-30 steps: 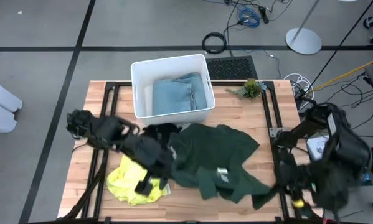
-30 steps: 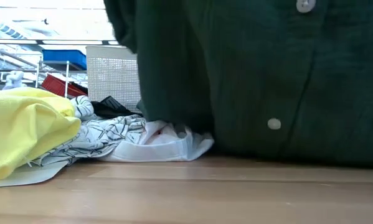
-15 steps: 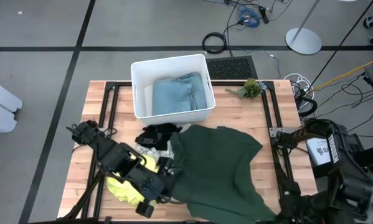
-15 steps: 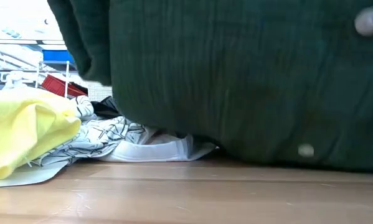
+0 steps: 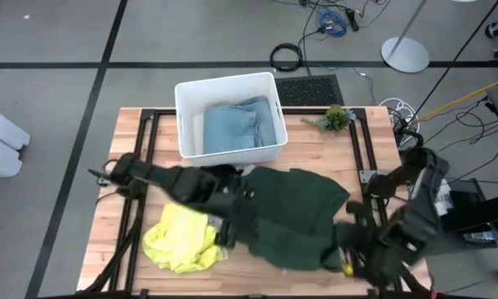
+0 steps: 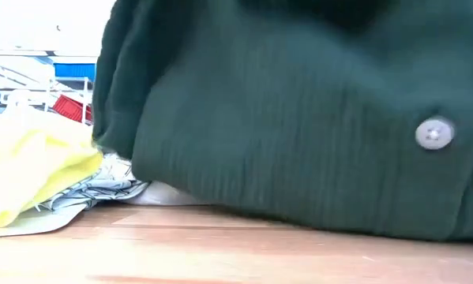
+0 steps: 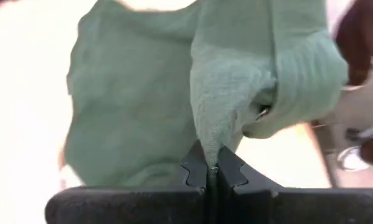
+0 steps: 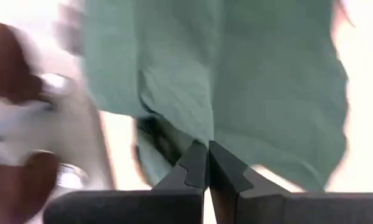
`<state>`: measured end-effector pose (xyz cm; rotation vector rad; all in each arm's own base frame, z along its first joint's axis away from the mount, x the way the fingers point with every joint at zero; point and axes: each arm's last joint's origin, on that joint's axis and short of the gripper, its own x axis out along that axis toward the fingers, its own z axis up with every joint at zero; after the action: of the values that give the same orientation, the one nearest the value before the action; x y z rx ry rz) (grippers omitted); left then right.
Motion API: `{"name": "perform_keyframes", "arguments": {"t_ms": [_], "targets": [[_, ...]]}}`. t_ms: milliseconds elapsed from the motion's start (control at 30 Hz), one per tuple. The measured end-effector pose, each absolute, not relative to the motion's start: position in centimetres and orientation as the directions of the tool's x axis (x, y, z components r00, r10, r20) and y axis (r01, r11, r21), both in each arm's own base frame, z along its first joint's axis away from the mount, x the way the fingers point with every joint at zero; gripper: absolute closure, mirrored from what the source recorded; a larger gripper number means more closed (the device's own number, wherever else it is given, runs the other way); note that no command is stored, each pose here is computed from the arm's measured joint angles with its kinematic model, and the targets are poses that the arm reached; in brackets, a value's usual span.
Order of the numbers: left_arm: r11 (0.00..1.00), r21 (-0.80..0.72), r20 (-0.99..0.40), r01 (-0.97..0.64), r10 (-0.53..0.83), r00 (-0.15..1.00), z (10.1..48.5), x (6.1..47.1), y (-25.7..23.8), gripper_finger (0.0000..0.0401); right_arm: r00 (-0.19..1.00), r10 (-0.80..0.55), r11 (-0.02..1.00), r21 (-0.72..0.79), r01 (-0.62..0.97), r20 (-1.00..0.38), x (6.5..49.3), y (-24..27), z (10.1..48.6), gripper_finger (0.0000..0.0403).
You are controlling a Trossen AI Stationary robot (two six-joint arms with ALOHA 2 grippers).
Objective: Fold laundry
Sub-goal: Fold the green polo shirt
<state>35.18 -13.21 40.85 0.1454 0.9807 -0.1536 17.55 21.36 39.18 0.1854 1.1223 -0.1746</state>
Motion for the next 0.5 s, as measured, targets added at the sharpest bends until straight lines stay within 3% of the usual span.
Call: {"name": "perform_keyframes", "arguments": {"t_ms": [200,500], "targets": [[0.990,0.055,-0.886,0.128,-0.010,0.464,38.5,37.1,-7.7,0.0401,0.306,-0.124,0.921,0.006,0.390,-0.944,17.2,15.6,35.1,0.0403],[0.993,-0.112,-0.912,0.035,-0.117,0.393,32.9,39.5,-0.3,0.0401,0.269,-0.182,0.765,0.035,0.643,-0.946,13.1,7.6,32.9,0.0403]]}}
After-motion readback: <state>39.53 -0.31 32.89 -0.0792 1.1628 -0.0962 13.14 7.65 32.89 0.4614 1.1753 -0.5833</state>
